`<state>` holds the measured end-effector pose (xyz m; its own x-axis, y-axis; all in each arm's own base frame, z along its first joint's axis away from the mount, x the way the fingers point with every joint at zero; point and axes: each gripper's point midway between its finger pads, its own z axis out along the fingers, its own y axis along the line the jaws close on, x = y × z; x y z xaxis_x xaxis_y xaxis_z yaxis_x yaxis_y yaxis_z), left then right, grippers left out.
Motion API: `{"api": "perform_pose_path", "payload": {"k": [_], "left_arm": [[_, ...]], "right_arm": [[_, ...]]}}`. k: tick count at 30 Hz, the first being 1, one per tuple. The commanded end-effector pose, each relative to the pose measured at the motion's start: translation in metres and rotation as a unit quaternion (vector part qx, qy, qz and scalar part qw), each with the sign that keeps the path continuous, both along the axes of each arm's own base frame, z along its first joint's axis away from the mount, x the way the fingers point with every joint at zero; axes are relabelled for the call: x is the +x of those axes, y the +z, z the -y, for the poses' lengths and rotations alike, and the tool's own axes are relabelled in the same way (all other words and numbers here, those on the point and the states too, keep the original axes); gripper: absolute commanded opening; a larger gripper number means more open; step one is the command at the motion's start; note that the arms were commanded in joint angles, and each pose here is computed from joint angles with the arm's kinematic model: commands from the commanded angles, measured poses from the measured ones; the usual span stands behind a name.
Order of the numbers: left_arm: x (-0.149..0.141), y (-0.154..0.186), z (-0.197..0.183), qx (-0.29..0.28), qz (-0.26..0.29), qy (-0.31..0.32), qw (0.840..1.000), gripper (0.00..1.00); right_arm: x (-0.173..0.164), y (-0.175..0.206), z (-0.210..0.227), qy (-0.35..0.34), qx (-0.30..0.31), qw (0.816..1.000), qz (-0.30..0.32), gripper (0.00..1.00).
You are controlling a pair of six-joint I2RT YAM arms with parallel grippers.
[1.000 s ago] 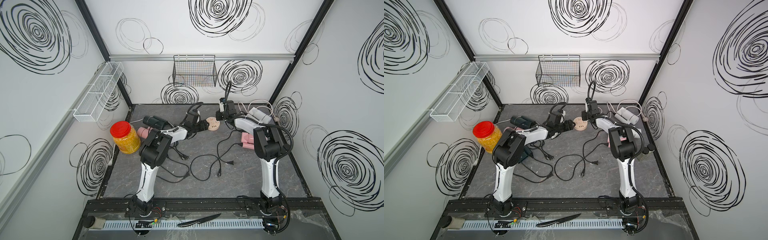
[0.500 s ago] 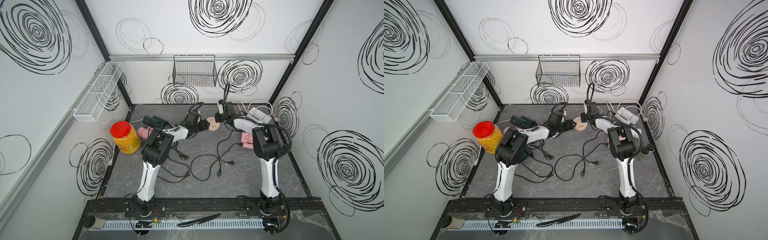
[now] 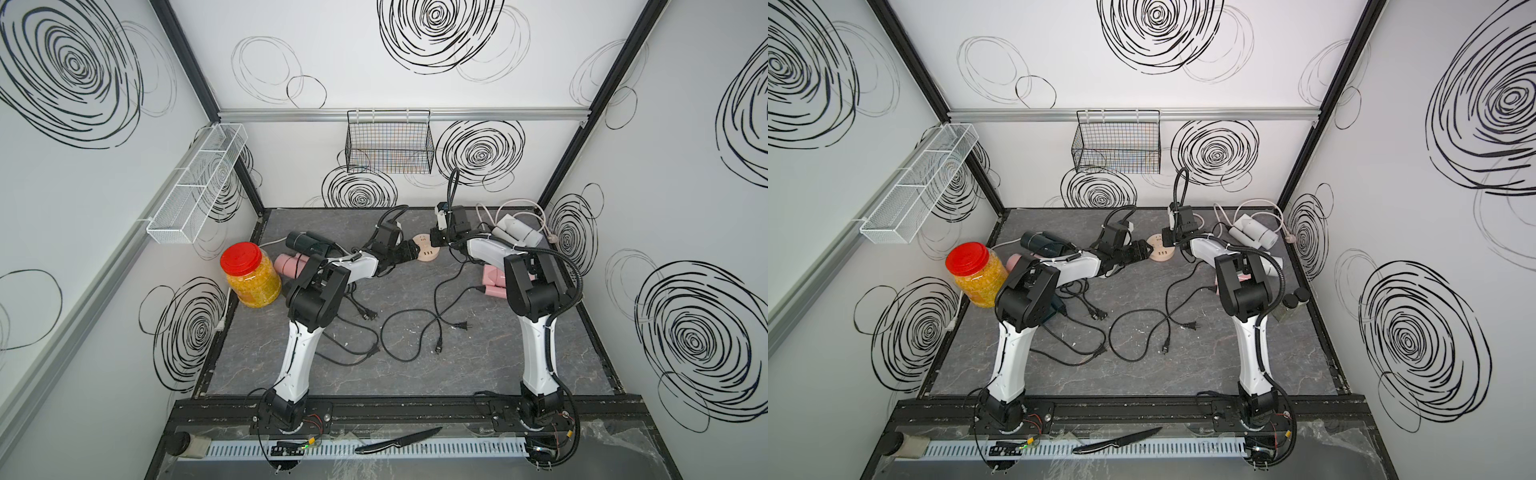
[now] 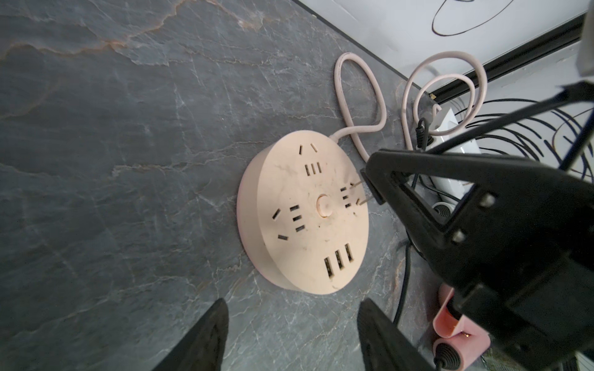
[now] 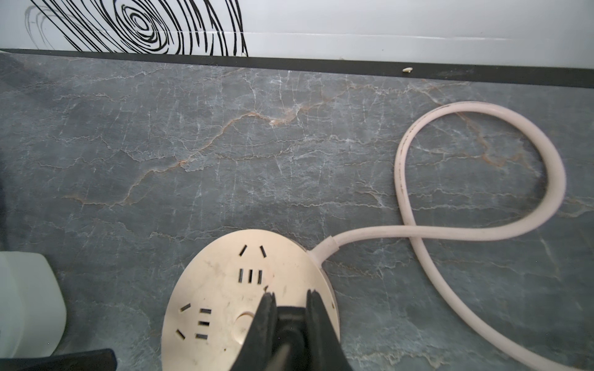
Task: Charge the blow dryers
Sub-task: Insert the plug into the socket.
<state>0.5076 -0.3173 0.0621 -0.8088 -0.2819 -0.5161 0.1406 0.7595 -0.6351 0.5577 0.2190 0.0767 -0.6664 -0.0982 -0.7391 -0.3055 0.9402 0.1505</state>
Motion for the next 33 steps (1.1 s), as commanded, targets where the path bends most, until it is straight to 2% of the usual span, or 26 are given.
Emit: {"api": "perform_pose_path", "payload": {"k": [1,9,23,33], "left_arm": [[0.004,0.009,0.01,-0.012,0.01,-0.006,1.0,0.67],[0.005,0.008,0.01,-0.012,0.009,-0.007,1.0,0.67],[0.005,0.005,0.013,-0.013,0.006,-0.008,1.0,0.67],[0.004,0.006,0.013,-0.015,0.005,-0.009,1.0,0.67]], "right_arm": [[-0.001,-0.02,0.002,-0.004,-0.004,1.0,-0.017,0.1],[-0.002,-0.026,0.0,-0.003,-0.008,1.0,-0.022,0.1],[-0.014,-0.035,-0.007,-0.01,-0.064,0.998,-0.006,0.1],[-0.027,-0.046,-0.004,-0.027,-0.061,0.997,-0.039,0.1]]}}
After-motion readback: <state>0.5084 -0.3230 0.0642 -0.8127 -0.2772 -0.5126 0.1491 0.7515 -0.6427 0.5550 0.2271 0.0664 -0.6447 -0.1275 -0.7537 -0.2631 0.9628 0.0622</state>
